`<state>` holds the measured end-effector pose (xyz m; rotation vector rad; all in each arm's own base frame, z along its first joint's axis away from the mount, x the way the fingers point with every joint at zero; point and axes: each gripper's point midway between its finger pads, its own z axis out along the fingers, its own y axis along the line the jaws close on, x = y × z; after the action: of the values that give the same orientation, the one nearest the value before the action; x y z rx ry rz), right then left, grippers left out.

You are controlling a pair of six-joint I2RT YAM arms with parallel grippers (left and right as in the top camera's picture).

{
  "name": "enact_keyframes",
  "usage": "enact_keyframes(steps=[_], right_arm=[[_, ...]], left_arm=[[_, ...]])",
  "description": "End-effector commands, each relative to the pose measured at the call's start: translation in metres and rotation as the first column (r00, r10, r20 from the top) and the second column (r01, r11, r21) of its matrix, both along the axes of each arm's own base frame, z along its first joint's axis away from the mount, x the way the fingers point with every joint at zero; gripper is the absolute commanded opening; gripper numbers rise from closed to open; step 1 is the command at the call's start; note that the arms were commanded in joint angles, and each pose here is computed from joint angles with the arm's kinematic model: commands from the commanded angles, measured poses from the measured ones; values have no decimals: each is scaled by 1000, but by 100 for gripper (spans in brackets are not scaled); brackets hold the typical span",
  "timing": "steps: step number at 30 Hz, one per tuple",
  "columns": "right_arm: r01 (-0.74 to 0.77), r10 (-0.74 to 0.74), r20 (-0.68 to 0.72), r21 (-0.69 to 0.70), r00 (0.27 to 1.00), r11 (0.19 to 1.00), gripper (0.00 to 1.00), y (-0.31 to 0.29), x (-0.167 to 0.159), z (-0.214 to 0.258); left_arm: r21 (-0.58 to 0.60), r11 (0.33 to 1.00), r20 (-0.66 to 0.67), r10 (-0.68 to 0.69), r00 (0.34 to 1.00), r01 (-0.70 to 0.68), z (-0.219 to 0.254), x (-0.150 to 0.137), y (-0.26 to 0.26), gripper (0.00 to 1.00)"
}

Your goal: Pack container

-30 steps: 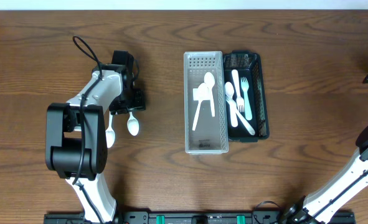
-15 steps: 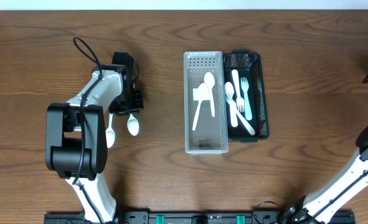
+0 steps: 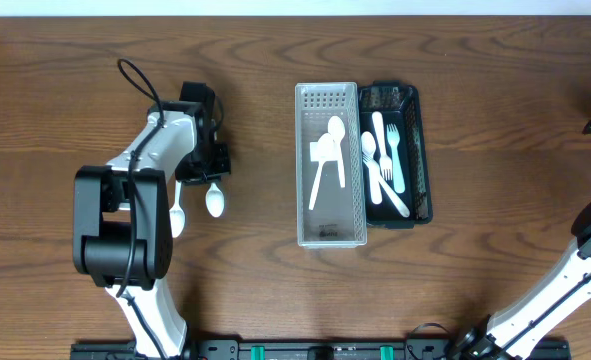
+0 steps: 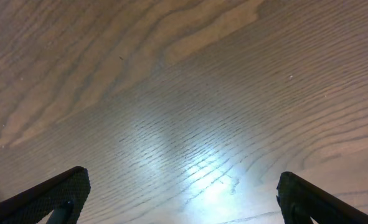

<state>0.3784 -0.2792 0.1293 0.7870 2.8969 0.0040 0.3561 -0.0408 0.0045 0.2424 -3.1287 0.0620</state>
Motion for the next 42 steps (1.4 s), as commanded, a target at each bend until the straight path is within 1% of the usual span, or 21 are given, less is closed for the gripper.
enact_keyframes(steps=[1, 4, 7, 11, 14, 18, 19, 20, 21, 22, 24, 28, 30, 31, 32, 33, 35, 37, 38, 40, 42], right_arm=[[-4, 4, -4, 6, 1000, 1000, 99, -3, -3, -3], [-4, 4, -4, 6, 1000, 1000, 99, -3, -3, -3], [-4, 4, -4, 6, 1000, 1000, 99, -3, -3, -3], [-4, 4, -4, 6, 1000, 1000, 99, -3, -3, -3], [-4, 4, -4, 6, 1000, 1000, 99, -3, -3, -3], [-4, 4, -4, 6, 1000, 1000, 99, -3, -3, -3], [-4, 4, -4, 6, 1000, 1000, 99, -3, -3, -3], [-4, 4, -4, 6, 1000, 1000, 99, -3, -3, -3], [-4, 4, -4, 6, 1000, 1000, 99, -3, -3, -3], [-4, 4, -4, 6, 1000, 1000, 99, -3, -3, -3], [-4, 4, -4, 6, 1000, 1000, 99, -3, -3, -3], [-4, 4, -4, 6, 1000, 1000, 99, -3, -3, -3], [-4, 4, -4, 6, 1000, 1000, 99, -3, -3, -3], [-4, 4, -4, 6, 1000, 1000, 99, -3, -3, -3], [-4, 4, -4, 6, 1000, 1000, 99, -3, -3, -3], [-4, 4, -4, 6, 1000, 1000, 99, -3, -3, -3], [-4, 4, -4, 6, 1000, 1000, 99, -3, -3, -3], [-4, 4, -4, 6, 1000, 1000, 99, -3, -3, -3], [-3, 3, -4, 6, 1000, 1000, 99, -3, -3, -3], [-3, 3, -4, 6, 1000, 1000, 99, -4, -3, -3], [-3, 3, -4, 6, 1000, 1000, 99, -4, -3, -3]], left_arm=[[-37, 999, 160, -1, 987, 7, 57, 30, -8, 7], [-119, 992, 280, -1, 960, 35, 103, 45, -23, 7], [-161, 983, 395, -16, 918, 86, 148, 51, -38, 7], [-196, 963, 499, -64, 864, 184, 194, 40, -71, 7], [-224, 939, 530, -107, 841, 260, 212, 24, -106, 6], [-252, 909, 528, -157, 834, 331, 215, 4, -151, 7], [-253, 899, 532, -179, 828, 357, 215, 0, -163, 10], [-252, 890, 537, -199, 820, 381, 215, -3, -172, 15], [-250, 879, 543, -219, 811, 405, 215, -6, -183, 28], [-248, 873, 548, -230, 804, 419, 215, -8, -189, 30], [-239, 871, 543, -246, 802, 429, 209, -9, -197, 30], [-252, 895, 482, -215, 849, 369, 189, -8, -198, 30], [-249, 898, 462, -220, 859, 364, 180, -7, -199, 30], [-248, 899, 455, -222, 863, 362, 177, -6, -199, 32], [-247, 899, 451, -223, 864, 361, 175, -6, -199, 39], [-245, 901, 447, -223, 866, 359, 173, -5, -199, 50], [-218, 900, 462, -244, 852, 376, 172, 0, -194, 64], [-145, 928, 480, -237, 845, 343, 172, 10, -175, 79], [-98, 949, 486, -218, 846, 300, 173, 17, -159, 82], [-25, 974, 483, -184, 856, 224, 173, 25, -128, 85], [48, 983, 449, -179, 875, 177, 170, 25, -94, 87]])
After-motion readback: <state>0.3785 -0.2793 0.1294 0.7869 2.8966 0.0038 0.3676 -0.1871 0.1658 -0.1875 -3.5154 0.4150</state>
